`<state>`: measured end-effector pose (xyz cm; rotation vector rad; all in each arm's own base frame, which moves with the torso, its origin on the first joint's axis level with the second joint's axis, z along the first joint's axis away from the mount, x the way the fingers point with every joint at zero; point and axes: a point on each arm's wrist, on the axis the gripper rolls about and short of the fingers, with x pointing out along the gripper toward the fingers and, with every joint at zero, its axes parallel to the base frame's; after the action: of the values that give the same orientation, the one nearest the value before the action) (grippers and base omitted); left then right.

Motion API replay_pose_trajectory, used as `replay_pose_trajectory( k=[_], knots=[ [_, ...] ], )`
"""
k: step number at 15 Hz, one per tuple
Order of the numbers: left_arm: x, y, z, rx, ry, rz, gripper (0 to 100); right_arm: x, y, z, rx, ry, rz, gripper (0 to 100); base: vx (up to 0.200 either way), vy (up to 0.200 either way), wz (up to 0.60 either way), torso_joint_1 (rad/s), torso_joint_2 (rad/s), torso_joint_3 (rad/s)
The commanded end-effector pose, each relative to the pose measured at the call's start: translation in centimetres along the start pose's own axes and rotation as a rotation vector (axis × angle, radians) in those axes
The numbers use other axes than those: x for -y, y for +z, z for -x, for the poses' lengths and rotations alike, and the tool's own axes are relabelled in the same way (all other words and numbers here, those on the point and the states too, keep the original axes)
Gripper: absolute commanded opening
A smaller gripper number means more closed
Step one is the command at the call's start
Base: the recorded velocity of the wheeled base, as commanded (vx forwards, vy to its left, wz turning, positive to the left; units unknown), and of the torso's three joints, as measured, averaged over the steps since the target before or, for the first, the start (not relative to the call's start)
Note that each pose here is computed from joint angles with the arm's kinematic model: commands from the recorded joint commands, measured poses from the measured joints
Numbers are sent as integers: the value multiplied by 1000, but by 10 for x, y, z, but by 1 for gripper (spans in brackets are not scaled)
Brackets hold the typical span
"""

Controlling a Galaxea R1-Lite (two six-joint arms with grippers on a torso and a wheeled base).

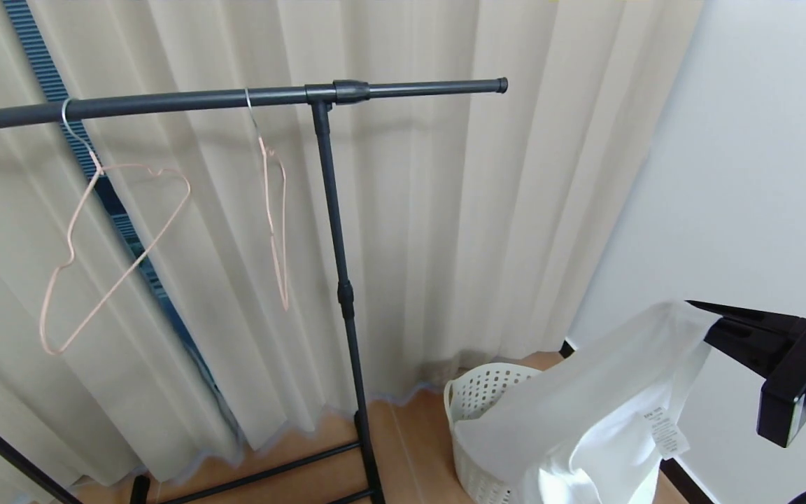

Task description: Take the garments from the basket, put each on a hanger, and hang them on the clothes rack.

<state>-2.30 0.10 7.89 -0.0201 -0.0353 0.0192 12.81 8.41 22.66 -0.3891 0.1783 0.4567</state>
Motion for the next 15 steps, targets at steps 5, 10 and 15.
replay_pose_trajectory(
  k=[5,10,15],
  knots=[
    [0,0,0,-1,0,1,100,-1,-1,-2,-8,3,2,0,0,0,0,246,-578,-330],
    [0,0,0,-1,0,1,100,-1,-3,-3,-15,5,3,0,0,0,0,196,-453,-261],
    [0,0,0,-1,0,1,100,-2,-5,-3,-21,7,4,0,0,0,0,168,-372,-204]
  ],
)
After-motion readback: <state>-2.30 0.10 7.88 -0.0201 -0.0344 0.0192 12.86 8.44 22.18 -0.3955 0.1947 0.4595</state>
